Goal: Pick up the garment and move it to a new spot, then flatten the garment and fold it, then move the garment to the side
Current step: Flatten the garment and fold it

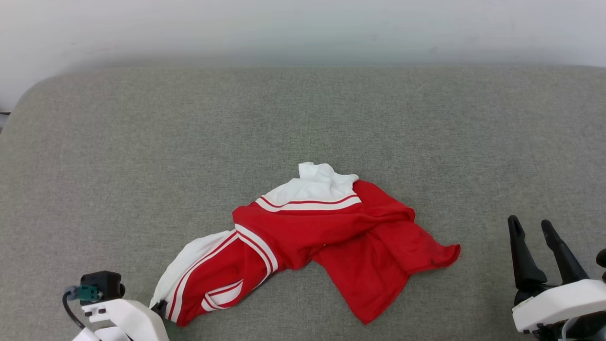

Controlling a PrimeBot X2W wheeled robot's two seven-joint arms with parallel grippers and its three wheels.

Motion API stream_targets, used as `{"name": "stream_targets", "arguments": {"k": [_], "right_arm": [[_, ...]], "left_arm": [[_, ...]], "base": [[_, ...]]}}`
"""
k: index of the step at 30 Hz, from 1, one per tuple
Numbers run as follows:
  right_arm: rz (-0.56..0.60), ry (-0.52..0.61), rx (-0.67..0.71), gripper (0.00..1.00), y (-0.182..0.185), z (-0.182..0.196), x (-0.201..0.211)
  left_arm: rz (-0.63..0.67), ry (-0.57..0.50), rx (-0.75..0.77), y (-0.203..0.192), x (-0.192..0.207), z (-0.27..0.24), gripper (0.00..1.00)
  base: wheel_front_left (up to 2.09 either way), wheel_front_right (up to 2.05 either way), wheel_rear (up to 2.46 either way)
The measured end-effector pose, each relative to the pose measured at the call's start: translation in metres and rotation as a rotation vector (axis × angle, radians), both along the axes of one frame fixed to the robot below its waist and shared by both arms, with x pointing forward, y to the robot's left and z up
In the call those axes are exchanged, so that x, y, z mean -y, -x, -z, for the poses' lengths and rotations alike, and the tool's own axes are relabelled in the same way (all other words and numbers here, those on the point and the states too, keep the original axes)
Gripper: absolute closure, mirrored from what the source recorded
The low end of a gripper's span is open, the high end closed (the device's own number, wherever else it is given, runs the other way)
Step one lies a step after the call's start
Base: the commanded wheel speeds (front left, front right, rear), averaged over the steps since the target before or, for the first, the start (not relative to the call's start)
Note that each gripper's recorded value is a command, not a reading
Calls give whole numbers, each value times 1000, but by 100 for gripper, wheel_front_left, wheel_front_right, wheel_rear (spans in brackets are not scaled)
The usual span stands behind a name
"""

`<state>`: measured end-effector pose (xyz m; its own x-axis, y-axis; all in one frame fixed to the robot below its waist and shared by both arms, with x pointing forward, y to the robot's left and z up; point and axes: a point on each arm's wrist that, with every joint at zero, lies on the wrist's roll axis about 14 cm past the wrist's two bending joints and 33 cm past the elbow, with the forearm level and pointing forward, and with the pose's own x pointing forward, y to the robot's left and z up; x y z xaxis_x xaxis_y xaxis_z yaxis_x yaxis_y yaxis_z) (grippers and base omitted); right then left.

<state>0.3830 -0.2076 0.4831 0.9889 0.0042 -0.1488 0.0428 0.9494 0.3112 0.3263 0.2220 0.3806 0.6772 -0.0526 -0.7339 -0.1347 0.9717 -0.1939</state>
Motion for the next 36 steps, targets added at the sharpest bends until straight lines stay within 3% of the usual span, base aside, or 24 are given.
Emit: {"name": "stream_targets", "arguments": {"k": [5,7,14,19,26,30,36], "right_arm": [[-5,2,-8,0,-4,3,-1],[-8,8,-12,0,-5,3,-2],[-6,26,-13,0,-6,-3,1],[-16,32,-32,0,-4,-2,0],[-75,24,-117,0,-9,9,-15],[-181,23,-184,0,-25,13,-40],[-432,82,-287,0,-52,13,-99]], "left_arm": [[-23,49,-9,7,7,16,100],[-27,52,28,3,9,14,0],[-24,-31,411,-45,3,-44,0],[-24,-71,645,-59,3,-84,0],[-12,-63,800,-61,18,-116,0],[-14,-56,850,-61,24,-129,0],[-46,-54,865,-56,23,-132,0]], "base": [[0,0,0],[0,0,0],[0,0,0],[0,0,0],[0,0,0],[0,0,0],[0,0,0]]}}
